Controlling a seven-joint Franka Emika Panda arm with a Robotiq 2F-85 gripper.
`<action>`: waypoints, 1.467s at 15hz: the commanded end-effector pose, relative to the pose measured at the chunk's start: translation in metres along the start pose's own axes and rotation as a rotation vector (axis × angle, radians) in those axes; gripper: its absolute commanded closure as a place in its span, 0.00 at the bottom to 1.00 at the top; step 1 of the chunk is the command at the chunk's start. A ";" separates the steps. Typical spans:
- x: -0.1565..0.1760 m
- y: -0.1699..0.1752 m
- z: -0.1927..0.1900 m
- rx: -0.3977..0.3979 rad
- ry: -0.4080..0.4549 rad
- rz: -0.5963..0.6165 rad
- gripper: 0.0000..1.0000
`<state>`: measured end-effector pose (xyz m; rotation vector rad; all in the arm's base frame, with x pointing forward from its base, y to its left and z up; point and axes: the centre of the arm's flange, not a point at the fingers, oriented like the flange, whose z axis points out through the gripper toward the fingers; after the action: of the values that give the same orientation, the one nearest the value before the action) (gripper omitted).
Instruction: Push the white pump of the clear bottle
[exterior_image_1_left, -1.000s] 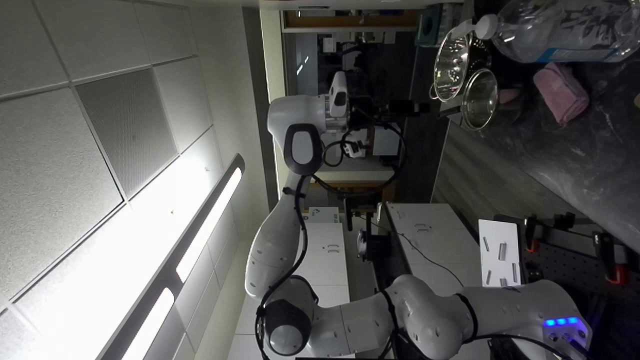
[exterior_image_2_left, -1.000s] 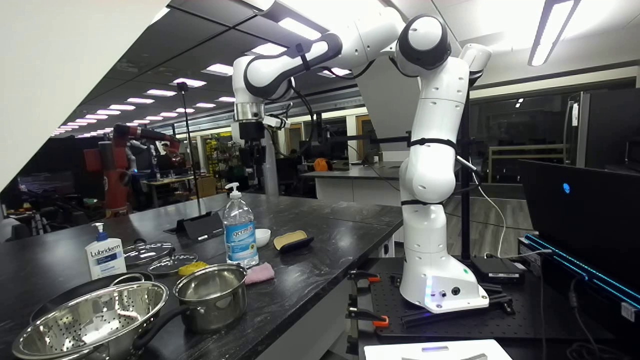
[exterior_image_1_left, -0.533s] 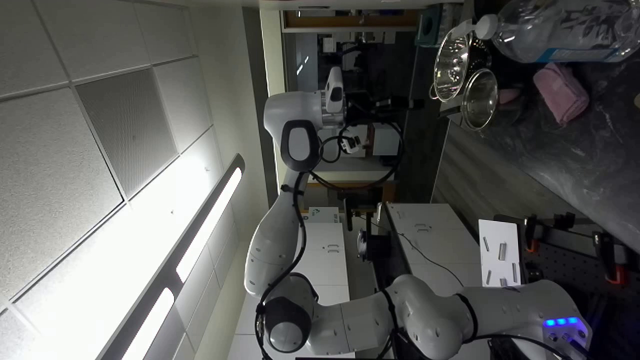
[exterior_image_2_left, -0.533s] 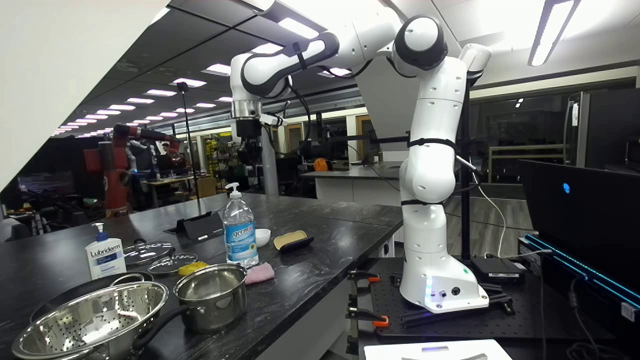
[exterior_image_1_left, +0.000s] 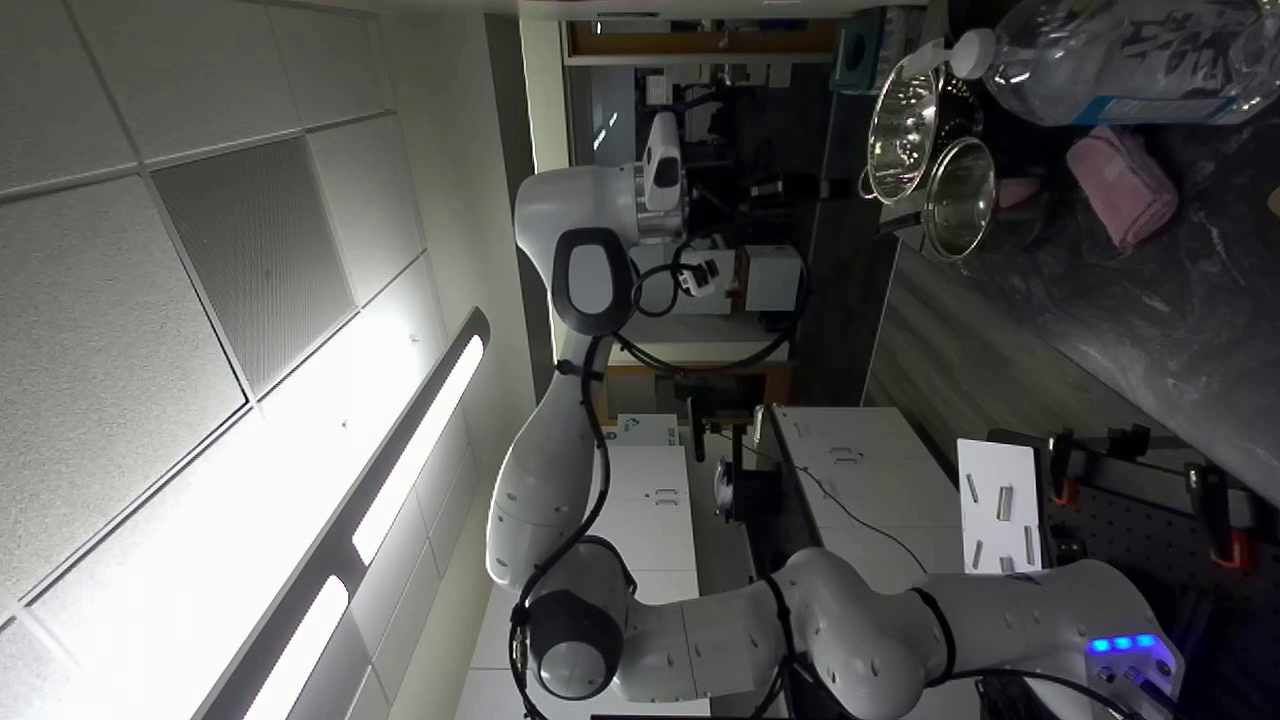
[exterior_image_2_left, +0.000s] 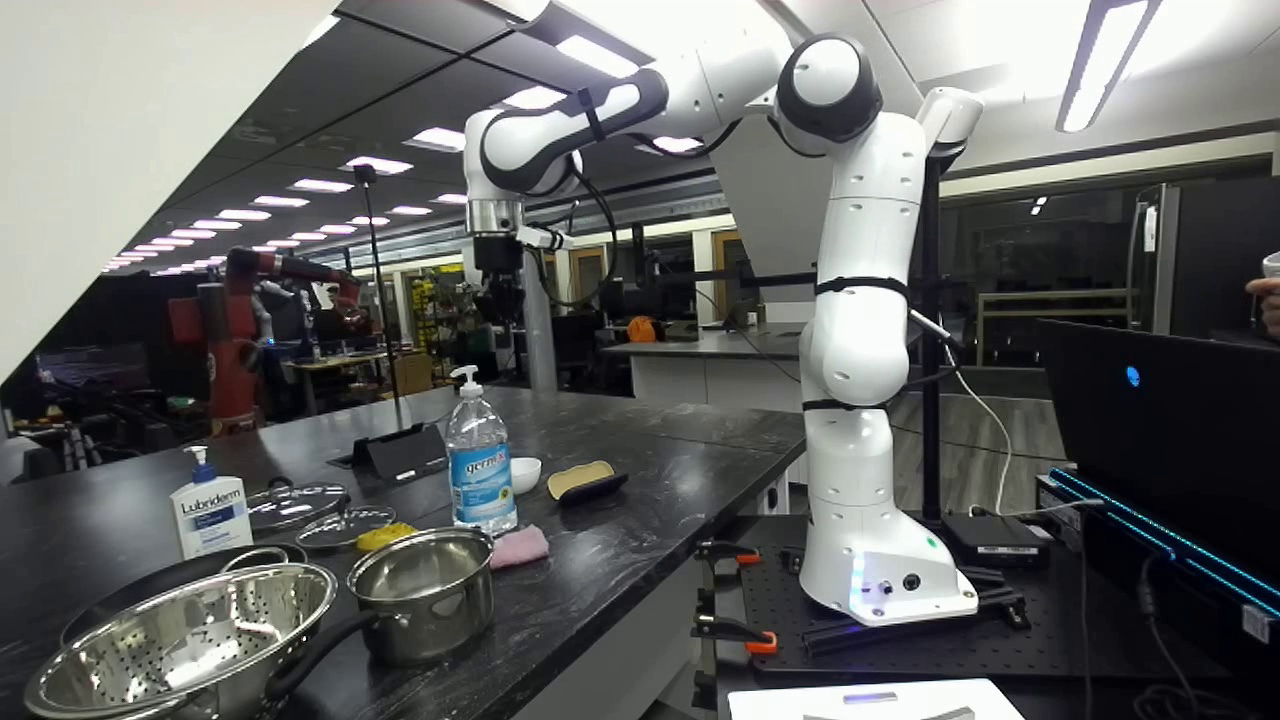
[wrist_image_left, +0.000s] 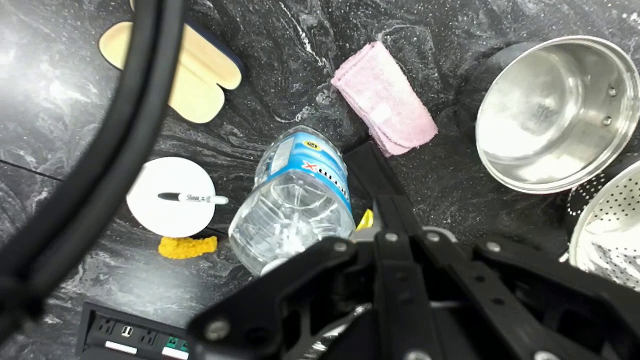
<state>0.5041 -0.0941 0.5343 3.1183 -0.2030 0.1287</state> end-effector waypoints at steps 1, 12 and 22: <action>0.015 0.013 -0.004 -0.016 -0.004 -0.002 1.00; 0.050 0.027 -0.001 -0.040 -0.008 0.005 1.00; 0.079 0.042 0.006 -0.054 -0.011 0.012 1.00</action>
<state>0.5655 -0.1384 0.5273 3.0700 -0.2534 0.1281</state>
